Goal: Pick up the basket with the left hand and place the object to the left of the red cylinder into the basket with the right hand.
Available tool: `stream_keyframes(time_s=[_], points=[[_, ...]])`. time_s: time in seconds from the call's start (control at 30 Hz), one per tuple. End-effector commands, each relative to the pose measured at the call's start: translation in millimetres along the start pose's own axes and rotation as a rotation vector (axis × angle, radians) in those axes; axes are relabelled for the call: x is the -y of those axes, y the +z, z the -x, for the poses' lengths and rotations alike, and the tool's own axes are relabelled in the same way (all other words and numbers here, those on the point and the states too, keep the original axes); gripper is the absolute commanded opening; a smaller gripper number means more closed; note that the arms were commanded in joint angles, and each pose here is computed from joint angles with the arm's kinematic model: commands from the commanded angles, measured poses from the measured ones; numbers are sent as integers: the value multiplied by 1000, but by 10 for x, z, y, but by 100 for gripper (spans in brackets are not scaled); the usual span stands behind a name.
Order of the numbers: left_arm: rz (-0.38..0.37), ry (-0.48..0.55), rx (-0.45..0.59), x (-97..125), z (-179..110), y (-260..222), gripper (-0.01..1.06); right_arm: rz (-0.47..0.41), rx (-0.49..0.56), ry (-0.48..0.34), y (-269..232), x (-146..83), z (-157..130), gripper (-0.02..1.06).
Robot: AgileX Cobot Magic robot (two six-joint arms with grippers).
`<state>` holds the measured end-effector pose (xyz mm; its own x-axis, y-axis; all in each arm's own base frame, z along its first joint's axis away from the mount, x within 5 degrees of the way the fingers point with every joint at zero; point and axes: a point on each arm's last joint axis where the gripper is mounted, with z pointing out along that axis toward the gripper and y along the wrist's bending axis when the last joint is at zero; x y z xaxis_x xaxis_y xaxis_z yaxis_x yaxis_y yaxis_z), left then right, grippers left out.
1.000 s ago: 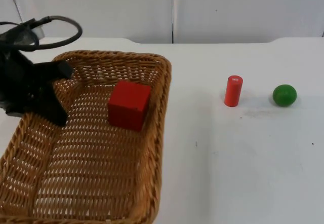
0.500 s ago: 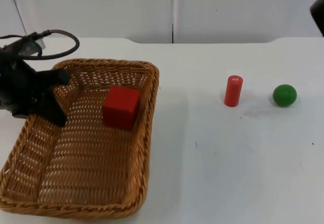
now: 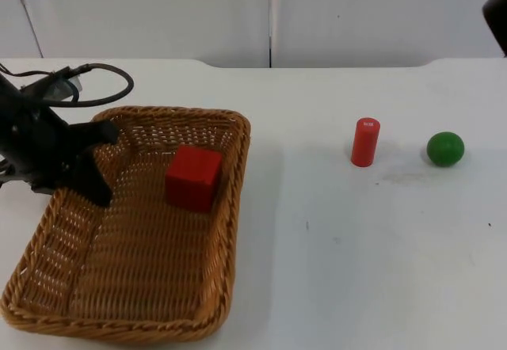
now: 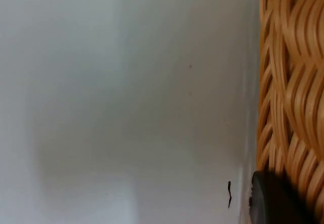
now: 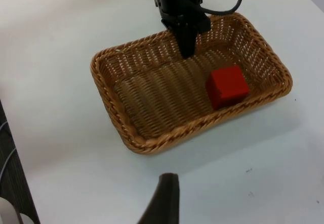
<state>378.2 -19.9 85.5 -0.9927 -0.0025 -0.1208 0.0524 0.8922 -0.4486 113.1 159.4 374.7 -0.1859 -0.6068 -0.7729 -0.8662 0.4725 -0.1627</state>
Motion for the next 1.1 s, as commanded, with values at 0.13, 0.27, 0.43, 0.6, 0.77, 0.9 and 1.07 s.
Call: stream_keyframes(time_s=[0.13,0.27,0.43,0.6,0.77,0.9,1.07], points=[[-29,-12,6,28,23,-31,0,-9,17,-11,-10,6,8,76],[-30,-14,7,30,24,-31,4,-9,17,-11,-10,6,8,76],[-31,-14,5,31,23,-31,29,-8,15,-11,-10,5,6,76],[-33,-13,1,32,19,-31,69,-8,13,-11,-10,5,5,76],[-16,20,3,55,19,-104,88,-7,10,-11,-10,5,2,76],[41,54,31,107,34,-303,87,-7,10,-11,-10,5,2,76],[123,54,41,142,17,-519,87,-7,8,-11,-10,4,0,76]])
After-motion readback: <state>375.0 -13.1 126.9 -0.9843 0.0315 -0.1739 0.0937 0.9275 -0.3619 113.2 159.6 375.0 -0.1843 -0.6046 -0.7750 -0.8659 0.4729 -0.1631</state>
